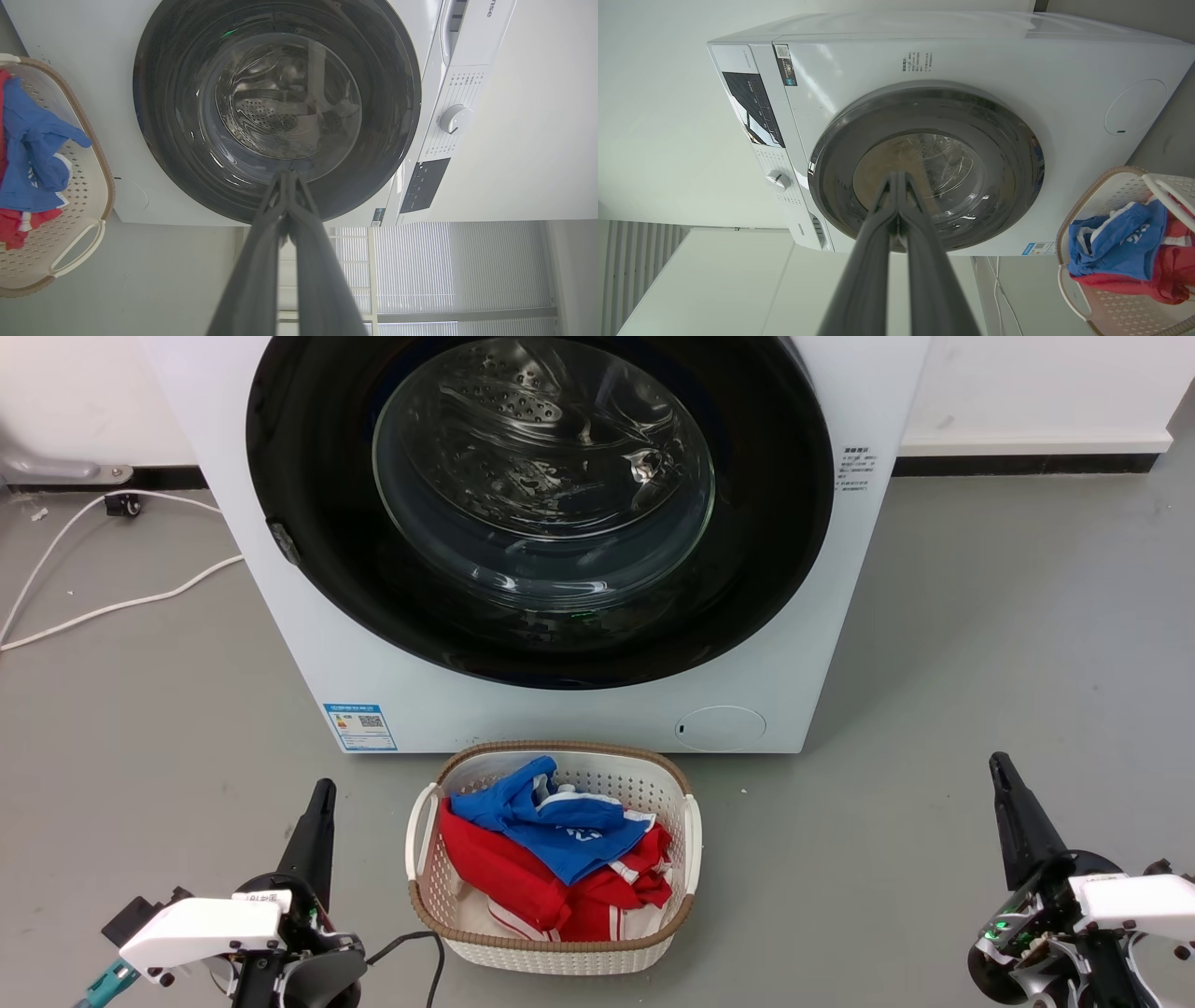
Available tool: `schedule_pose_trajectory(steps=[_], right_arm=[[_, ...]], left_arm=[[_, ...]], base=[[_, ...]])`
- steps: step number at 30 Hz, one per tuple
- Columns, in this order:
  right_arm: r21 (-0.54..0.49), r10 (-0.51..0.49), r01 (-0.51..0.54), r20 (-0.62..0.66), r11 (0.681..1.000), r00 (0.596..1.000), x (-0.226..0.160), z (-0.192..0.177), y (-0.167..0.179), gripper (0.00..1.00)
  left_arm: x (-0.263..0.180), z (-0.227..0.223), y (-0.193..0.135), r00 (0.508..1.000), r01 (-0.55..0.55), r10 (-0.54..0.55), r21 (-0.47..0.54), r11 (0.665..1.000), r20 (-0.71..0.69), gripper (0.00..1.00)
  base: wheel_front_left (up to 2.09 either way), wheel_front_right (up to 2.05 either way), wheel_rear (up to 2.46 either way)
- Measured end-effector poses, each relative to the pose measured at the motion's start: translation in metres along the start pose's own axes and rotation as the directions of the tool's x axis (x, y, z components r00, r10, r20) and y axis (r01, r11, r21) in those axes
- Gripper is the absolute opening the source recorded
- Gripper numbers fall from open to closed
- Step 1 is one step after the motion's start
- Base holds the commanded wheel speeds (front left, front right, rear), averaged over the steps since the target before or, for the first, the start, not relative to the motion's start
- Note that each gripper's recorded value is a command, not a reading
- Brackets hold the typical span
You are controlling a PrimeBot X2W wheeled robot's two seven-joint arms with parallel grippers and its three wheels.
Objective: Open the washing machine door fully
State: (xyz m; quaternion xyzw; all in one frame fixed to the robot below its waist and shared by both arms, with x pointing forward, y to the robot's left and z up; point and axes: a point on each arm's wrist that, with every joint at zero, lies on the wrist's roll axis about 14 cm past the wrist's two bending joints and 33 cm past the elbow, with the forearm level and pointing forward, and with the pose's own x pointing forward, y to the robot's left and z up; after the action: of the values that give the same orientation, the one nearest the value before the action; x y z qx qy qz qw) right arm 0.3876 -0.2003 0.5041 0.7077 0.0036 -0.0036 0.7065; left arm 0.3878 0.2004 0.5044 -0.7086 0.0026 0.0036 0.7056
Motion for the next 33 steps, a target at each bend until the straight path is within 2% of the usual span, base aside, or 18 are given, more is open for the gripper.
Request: schedule_pose_trajectory(steps=[33], right_arm=[[0.0,0.0,0.0,0.0,1.0,1.0,0.0,-0.0001,0.0,0.0]], left_arm=[[0.0,0.0,0.0,1.0,0.0,0.0,0.0,1.0,0.0,0.0]], base=[[0.0,0.0,0.0]])
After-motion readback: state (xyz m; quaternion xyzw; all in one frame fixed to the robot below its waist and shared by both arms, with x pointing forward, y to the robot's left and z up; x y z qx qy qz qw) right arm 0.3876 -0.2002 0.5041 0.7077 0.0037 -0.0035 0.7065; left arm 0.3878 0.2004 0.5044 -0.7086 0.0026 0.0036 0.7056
